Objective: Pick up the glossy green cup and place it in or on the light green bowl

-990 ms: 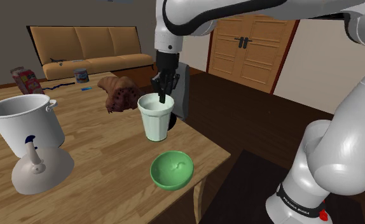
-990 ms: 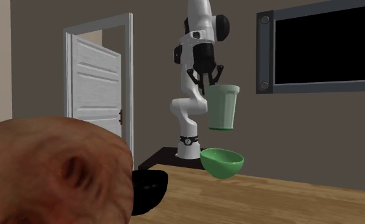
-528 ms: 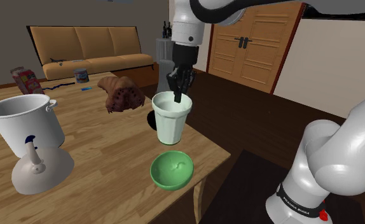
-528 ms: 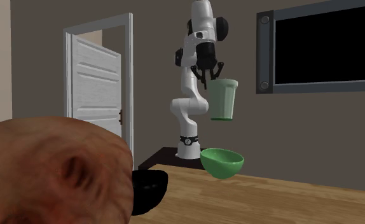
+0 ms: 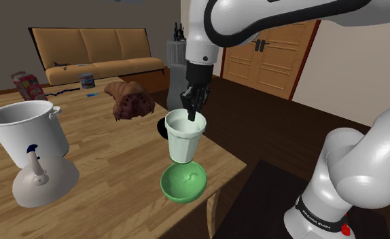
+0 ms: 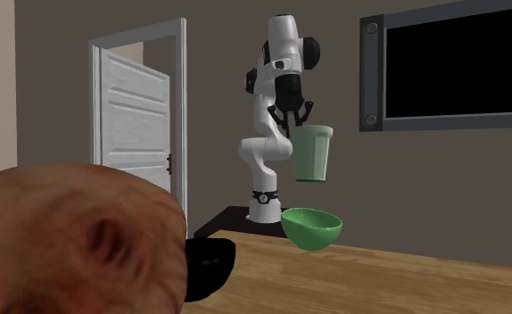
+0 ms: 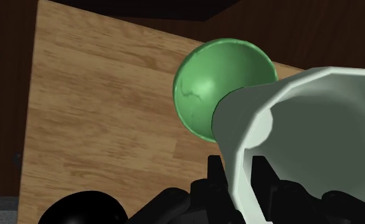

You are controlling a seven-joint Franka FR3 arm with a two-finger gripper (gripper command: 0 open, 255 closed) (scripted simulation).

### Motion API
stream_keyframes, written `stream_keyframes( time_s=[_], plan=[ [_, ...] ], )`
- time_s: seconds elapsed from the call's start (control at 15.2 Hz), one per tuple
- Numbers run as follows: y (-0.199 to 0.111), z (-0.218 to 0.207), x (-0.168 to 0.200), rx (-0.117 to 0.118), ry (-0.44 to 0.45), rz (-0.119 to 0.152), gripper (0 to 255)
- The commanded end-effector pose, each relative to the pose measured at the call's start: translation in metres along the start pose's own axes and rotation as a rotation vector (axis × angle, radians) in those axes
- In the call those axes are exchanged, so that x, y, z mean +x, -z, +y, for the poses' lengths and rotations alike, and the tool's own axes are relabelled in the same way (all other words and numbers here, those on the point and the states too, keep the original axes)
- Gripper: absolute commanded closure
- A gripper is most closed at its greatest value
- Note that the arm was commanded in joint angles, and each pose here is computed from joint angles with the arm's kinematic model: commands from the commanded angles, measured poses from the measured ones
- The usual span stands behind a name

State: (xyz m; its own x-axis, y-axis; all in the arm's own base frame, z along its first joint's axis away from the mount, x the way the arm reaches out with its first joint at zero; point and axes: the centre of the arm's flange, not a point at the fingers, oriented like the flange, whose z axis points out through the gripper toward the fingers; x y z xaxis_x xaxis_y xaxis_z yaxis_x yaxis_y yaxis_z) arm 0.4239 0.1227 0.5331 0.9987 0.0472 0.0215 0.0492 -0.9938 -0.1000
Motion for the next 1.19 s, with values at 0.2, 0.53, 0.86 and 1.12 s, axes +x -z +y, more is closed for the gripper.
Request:
stream_keyframes(
  time_s=[0.2, 0.53, 0.86, 1.12],
  plan=[
    [-0.026, 0.002, -0.001, 0.000, 0.000, 0.001, 255],
    [-0.052, 0.005, -0.001, 0.000, 0.000, 0.001, 255],
    [-0.079, 0.008, -0.002, 0.000, 0.000, 0.001, 255],
    [-0.094, 0.009, -0.002, 0.000, 0.000, 0.001, 255]
  ],
)
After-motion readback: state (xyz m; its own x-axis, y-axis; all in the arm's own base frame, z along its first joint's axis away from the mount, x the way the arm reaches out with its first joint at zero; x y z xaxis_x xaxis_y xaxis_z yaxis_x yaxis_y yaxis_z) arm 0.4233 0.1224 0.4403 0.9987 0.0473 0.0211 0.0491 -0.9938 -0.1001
